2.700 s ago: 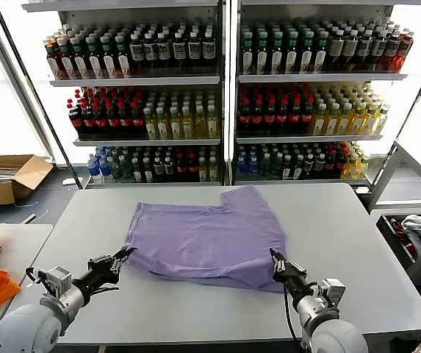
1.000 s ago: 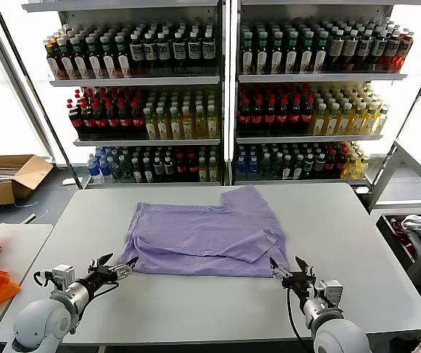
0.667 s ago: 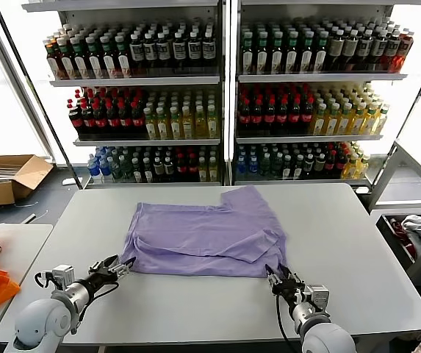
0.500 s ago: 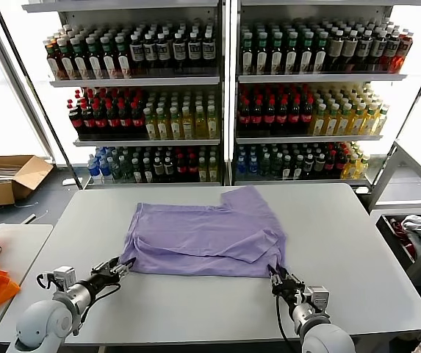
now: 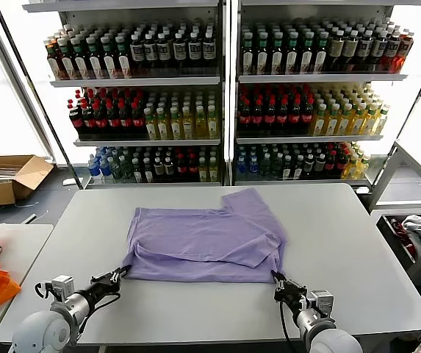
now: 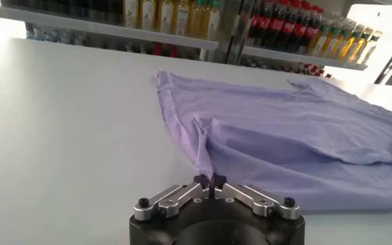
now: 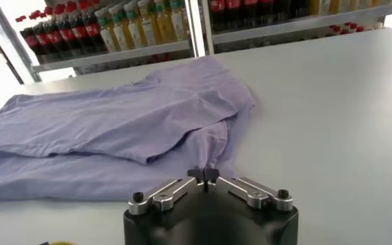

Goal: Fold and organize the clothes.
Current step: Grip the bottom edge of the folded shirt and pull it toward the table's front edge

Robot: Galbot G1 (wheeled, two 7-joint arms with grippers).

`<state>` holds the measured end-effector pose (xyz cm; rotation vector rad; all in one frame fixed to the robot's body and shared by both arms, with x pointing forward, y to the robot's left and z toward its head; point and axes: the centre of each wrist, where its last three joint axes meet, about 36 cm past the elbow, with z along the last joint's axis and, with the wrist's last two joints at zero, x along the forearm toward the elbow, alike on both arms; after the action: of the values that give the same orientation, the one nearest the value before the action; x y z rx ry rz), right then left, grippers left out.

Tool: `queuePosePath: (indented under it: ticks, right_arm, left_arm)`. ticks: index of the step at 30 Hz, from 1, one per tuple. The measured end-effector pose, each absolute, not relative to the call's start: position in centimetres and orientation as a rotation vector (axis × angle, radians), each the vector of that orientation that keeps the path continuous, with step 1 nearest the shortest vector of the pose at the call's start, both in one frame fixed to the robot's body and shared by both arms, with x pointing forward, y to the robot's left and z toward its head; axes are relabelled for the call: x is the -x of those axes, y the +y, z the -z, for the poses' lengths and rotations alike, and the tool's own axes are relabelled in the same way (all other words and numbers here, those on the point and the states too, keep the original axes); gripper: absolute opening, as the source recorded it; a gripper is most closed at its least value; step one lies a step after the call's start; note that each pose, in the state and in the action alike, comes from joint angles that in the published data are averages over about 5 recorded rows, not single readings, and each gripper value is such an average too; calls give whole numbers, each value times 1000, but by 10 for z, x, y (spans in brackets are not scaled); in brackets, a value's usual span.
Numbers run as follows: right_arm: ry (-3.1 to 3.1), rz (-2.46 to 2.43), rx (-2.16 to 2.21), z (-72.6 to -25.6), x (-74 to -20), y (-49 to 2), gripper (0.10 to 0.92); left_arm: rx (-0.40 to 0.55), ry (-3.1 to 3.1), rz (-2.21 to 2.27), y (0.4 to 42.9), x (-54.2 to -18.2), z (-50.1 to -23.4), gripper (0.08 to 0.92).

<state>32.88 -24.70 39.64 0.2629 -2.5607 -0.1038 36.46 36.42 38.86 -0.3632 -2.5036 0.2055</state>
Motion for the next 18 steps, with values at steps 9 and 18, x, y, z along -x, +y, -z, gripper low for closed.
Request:
queuePosePath:
  ticks: [9,18]
  right_arm:
    - [-2539,65,-285,-408,-300,-254,106]
    - [-2543,41,-306,-426,-269,-249,121]
  left_arm:
    - [328,-2505,-203,357,-319,-398,92]
    - [291,-2500,-189,350,-276,-412,92]
